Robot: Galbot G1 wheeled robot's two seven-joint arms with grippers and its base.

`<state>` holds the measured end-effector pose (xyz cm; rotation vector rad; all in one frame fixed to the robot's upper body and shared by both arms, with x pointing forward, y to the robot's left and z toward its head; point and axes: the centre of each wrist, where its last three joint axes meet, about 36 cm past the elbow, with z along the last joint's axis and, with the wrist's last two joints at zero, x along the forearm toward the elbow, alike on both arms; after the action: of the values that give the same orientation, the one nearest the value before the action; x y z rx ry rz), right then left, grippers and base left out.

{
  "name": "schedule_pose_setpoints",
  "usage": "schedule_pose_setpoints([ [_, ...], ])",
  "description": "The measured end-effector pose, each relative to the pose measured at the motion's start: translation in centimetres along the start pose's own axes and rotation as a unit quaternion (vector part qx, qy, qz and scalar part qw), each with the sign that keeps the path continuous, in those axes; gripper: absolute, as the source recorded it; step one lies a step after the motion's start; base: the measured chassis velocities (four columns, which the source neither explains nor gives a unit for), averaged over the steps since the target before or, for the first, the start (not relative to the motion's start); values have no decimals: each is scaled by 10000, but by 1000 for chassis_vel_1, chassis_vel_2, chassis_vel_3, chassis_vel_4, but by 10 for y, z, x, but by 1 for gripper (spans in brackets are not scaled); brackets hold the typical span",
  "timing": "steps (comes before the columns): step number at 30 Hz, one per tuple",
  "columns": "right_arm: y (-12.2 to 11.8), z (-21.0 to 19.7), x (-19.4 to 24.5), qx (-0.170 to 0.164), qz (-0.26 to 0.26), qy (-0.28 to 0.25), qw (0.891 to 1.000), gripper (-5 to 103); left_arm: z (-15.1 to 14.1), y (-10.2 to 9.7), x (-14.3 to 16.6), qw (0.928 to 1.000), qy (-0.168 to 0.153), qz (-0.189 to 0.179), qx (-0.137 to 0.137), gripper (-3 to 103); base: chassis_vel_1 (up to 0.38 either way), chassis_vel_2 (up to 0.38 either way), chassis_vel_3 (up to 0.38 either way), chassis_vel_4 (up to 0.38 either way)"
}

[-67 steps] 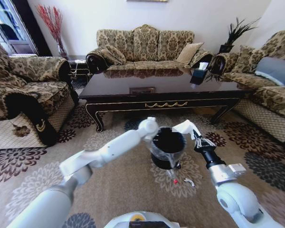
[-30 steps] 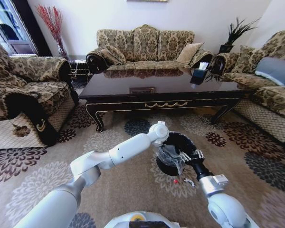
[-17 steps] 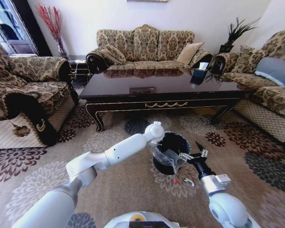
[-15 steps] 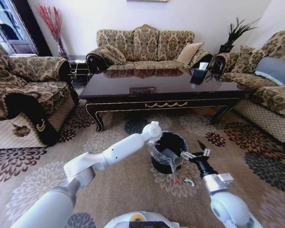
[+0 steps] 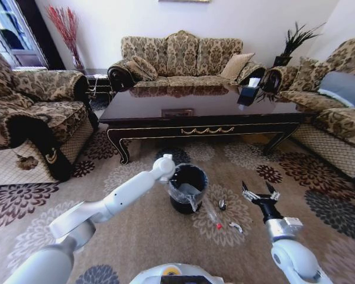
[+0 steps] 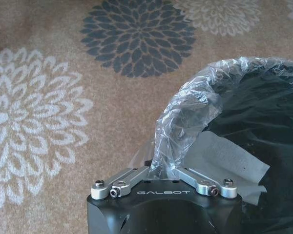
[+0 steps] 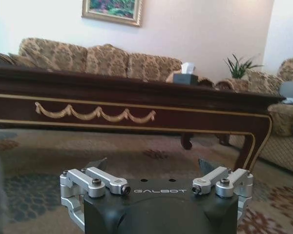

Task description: Move to the front of the table and pick up the trash from the floor, then place it into the trash bin.

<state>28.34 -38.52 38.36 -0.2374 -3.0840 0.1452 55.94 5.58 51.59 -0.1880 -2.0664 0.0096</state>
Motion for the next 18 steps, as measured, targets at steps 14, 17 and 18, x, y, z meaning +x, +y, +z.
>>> schedule_pose_setpoints([
  [14,-16,113,-16,-104,237,1219,9922,100,9,25,-11,9992,4,-96,392,0,0,0,0,0],
  [17,-13,132,-15,-89,225,1417,9896,100,13,31,-15,9989,8,-186,426,0,0,0,0,0],
  [18,-11,137,-14,-87,220,1463,9890,100,14,33,-16,9988,7,-213,436,0,0,0,0,0],
])
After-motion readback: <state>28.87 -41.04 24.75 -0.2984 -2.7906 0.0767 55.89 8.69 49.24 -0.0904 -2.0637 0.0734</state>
